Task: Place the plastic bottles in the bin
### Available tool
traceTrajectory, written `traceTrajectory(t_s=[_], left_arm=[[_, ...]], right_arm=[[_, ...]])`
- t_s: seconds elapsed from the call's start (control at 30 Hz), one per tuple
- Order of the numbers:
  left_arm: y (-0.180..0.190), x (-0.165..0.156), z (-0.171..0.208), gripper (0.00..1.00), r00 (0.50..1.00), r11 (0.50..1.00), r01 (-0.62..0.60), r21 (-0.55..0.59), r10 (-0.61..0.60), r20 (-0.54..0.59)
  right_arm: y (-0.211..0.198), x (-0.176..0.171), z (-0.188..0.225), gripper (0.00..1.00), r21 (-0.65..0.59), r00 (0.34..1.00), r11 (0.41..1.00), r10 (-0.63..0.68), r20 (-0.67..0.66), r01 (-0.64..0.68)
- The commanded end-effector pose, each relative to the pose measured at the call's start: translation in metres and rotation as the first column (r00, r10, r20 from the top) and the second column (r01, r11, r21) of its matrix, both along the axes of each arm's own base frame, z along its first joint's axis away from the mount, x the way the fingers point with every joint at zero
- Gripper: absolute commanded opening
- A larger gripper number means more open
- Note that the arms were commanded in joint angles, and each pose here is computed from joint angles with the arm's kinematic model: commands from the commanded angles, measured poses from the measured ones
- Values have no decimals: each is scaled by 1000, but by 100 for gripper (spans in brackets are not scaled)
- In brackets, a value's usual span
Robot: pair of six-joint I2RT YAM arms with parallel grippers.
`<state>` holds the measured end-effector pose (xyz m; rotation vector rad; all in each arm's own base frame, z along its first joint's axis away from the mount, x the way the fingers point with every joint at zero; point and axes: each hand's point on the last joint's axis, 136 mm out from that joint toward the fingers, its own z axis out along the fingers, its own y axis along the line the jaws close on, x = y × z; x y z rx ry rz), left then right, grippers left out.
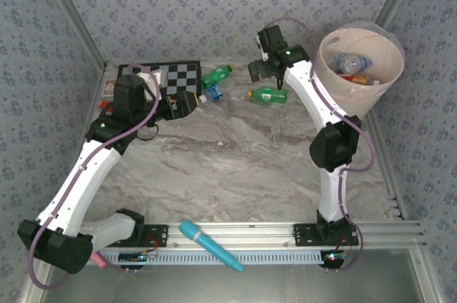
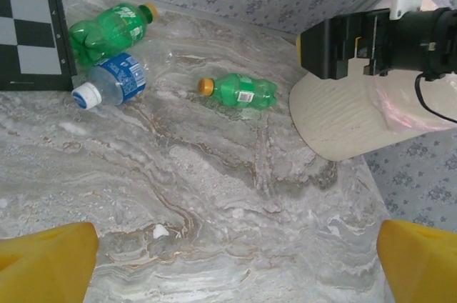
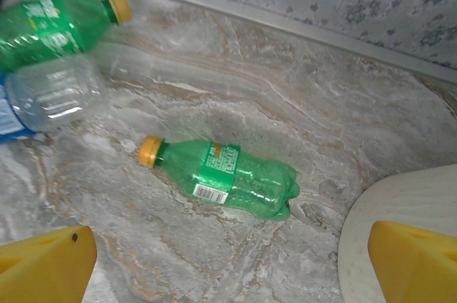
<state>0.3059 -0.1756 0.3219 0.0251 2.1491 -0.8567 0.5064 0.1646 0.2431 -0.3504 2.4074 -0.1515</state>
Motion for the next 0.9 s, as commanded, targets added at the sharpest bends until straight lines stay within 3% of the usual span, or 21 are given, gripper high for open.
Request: traceTrajectory(t_s=[0.0, 0.57, 0.87], left_arm=[[11, -1, 6, 100, 997, 997, -71, -20, 71, -7], [24, -10, 4, 100, 990, 990, -140, -24, 139, -27], [35, -20, 8, 100, 984, 984, -178, -14, 178, -20]], right_arm=[[-4, 4, -11, 100, -50, 1000, 999, 5, -20, -6], [-2, 30, -120, 100, 89, 970, 996, 18, -244, 4], [1, 49, -155, 100, 244, 953, 969, 27, -302, 49]])
